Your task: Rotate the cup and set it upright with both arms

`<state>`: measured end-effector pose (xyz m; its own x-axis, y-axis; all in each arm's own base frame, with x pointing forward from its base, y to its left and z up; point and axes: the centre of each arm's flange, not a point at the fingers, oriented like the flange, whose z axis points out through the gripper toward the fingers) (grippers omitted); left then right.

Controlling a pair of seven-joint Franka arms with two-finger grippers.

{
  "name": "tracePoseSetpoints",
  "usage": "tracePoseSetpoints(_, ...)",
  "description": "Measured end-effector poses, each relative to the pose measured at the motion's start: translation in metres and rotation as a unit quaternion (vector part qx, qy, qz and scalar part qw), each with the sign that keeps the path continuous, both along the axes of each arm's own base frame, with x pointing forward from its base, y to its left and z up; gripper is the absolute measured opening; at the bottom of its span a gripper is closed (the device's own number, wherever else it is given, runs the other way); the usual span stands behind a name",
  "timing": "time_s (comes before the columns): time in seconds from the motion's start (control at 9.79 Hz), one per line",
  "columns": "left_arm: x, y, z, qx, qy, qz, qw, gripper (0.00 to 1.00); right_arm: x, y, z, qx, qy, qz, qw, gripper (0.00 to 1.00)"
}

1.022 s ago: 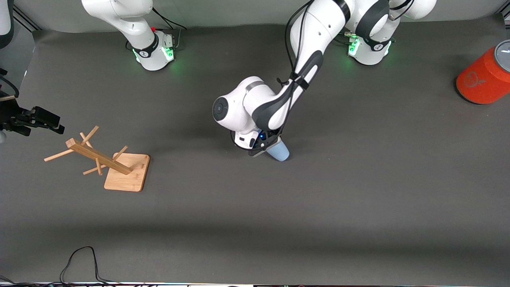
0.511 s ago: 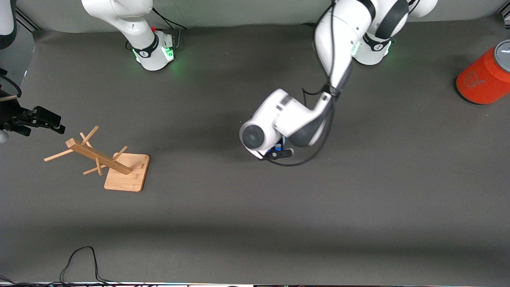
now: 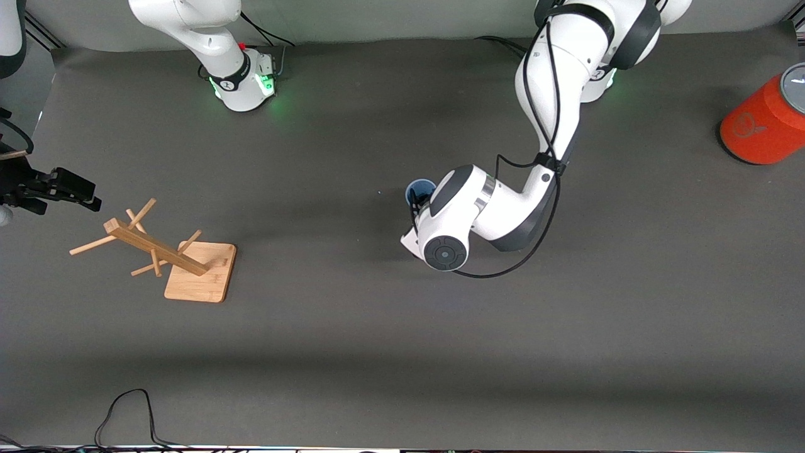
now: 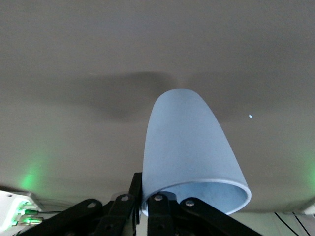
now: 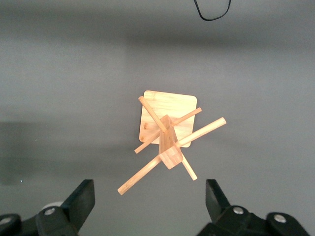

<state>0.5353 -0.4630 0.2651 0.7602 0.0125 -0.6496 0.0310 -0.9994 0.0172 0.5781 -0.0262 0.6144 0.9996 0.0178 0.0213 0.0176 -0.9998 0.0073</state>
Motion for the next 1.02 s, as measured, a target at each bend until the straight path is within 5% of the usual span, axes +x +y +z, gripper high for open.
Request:
tracePoseSetpoints(0.31, -0.008, -0.009, -0.029, -0.005, -0.003, 0.006, 1.000, 0.10, 0.000, 0.000, -0.003, 0.000, 0.004, 0.000, 1.000, 1.00)
tracePoseSetpoints(0.72, -0.018, -0.018, -0.031, -0.002, -0.002, 0.003, 1.000, 0.71, 0.000, 0.002, -0.006, 0.000, 0.006, 0.002, 1.000, 1.00)
tracePoseSetpoints(0.92, -0.001, -0.014, -0.001, -0.009, -0.027, 0.019, 0.999, 1.00, 0.000, 0.002, -0.006, 0.000, 0.006, 0.002, 1.000, 1.00)
tracePoseSetpoints(1.02, 0.019, 0.001, 0.027, -0.014, -0.053, 0.030, 0.998, 1.00, 0.000, 0.003, -0.006, 0.000, 0.007, 0.003, 1.000, 1.00)
